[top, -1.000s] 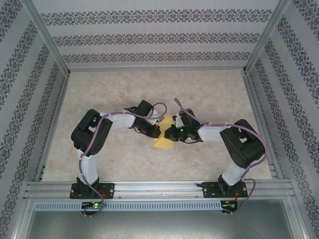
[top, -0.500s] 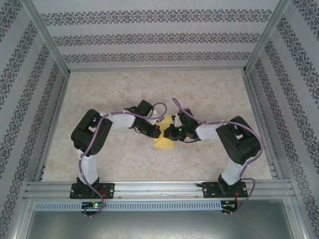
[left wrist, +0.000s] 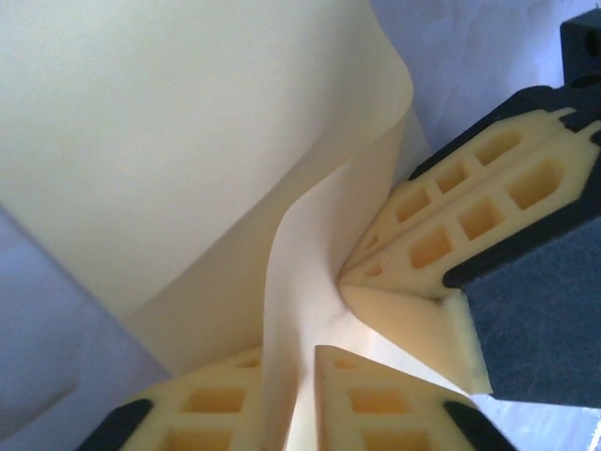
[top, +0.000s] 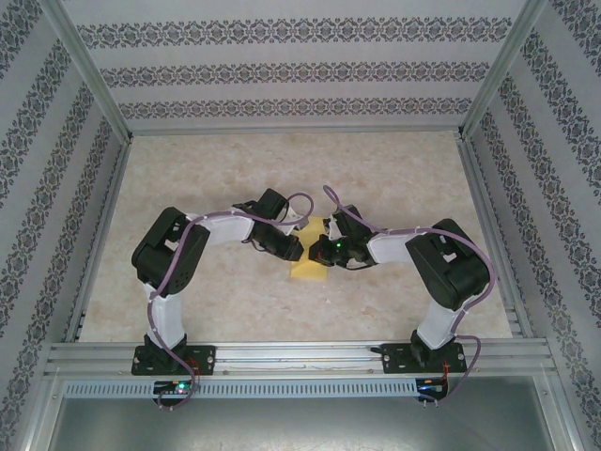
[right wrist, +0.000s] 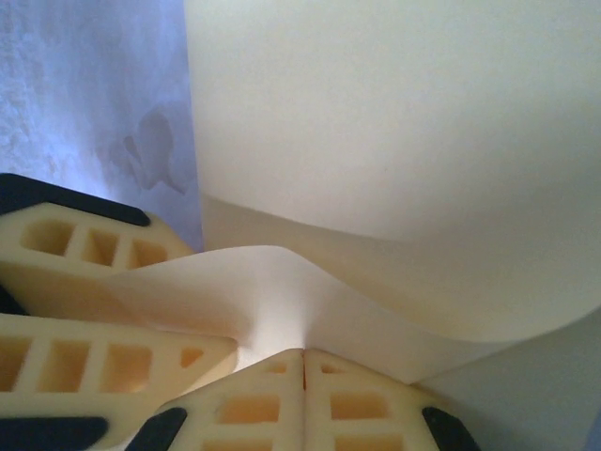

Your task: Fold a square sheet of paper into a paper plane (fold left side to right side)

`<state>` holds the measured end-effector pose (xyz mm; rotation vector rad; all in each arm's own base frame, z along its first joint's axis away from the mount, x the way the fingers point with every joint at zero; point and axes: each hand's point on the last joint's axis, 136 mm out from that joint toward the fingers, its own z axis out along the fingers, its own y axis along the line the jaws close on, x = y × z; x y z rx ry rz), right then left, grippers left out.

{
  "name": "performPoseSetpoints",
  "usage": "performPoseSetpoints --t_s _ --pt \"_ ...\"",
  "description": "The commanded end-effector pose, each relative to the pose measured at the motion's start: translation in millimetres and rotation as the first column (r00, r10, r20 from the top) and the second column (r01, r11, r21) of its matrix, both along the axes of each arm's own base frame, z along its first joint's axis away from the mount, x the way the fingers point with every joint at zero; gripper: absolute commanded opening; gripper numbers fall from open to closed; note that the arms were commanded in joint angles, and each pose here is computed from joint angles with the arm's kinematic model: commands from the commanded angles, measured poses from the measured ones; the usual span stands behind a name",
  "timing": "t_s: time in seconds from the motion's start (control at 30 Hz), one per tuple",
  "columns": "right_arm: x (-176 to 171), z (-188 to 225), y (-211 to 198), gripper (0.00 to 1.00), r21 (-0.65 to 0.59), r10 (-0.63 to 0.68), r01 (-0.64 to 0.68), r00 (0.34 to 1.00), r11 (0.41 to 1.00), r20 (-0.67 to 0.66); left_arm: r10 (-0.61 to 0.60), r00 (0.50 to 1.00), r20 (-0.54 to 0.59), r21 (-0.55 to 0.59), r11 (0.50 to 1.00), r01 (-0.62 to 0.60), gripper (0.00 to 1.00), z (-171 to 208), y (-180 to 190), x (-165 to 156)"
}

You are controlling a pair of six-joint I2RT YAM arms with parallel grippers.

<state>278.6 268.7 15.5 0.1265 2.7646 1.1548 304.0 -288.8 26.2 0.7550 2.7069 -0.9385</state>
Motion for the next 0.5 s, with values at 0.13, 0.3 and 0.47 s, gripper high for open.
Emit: performPoseSetpoints --t_s 0.13,0.3,0.47 --pt "-13.9 -25.0 -14.4 0.0 -0.095 -0.015 0.01 0.998 0.995 -0.056 0.113 0.99 0.079 -0.017 0.994 -0.112 0.23 50.8 22.2 12.5" --pt "-14.4 -23.0 -12.2 0.0 -0.086 -0.008 0.004 0.999 0.996 -0.053 0.127 0.992 0.021 -0.058 0.99 -0.126 0.22 62.8 24.8 -7.8" --pt "-15.1 -22.5 -11.5 0.0 -0.084 -0.004 0.0 0.999 0.997 -0.051 0.131 0.987 -0.098 -0.185 0.972 -0.147 0.19 67.0 11.7 -32.2"
